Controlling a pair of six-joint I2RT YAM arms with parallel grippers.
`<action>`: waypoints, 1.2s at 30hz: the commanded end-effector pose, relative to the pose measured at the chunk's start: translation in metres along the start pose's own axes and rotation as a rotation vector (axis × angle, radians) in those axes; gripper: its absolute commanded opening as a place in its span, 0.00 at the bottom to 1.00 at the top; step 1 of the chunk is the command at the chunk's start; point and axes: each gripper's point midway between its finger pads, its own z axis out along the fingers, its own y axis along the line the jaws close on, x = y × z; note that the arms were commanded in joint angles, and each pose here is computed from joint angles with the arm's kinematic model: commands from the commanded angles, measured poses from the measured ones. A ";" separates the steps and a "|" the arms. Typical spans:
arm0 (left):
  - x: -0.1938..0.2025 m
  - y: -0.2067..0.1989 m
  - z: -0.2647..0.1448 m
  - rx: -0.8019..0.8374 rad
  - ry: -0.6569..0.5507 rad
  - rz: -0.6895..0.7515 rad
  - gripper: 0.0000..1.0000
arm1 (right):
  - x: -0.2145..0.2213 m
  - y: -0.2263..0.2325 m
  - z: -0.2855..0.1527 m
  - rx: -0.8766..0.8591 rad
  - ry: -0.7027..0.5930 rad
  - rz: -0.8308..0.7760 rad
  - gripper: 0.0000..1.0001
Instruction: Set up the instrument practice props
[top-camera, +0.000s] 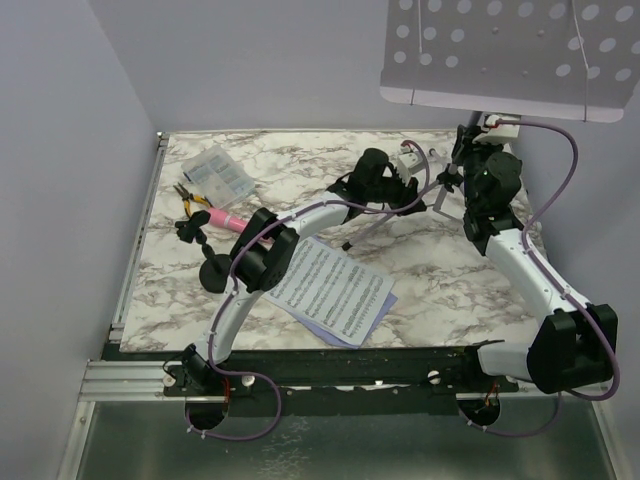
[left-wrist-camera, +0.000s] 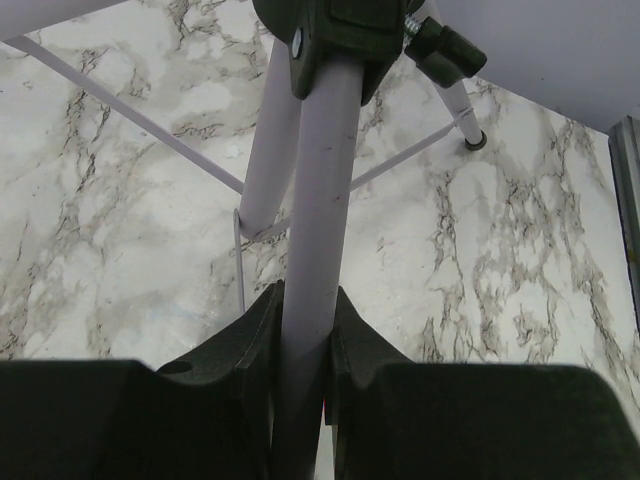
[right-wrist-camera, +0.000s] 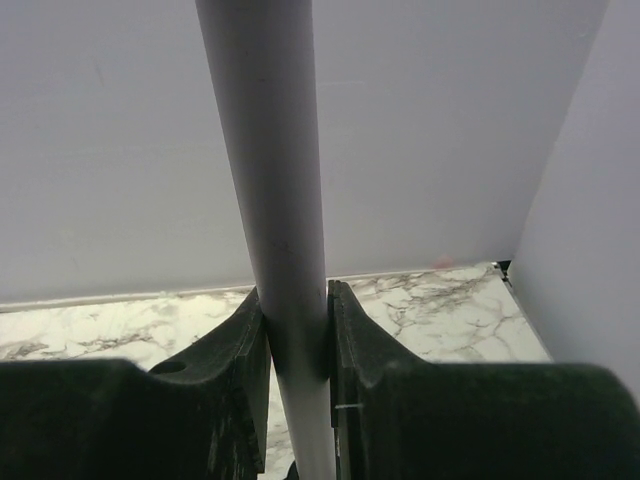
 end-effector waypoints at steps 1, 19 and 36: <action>0.102 0.065 -0.028 -0.245 0.247 -0.162 0.00 | 0.021 -0.016 -0.007 0.108 0.076 0.081 0.00; 0.119 0.058 -0.041 -0.252 0.291 -0.174 0.00 | 0.076 0.008 -0.072 -0.107 0.377 0.033 0.78; 0.109 0.049 -0.041 -0.229 0.276 -0.177 0.00 | 0.121 0.015 -0.057 -0.100 0.464 0.048 0.47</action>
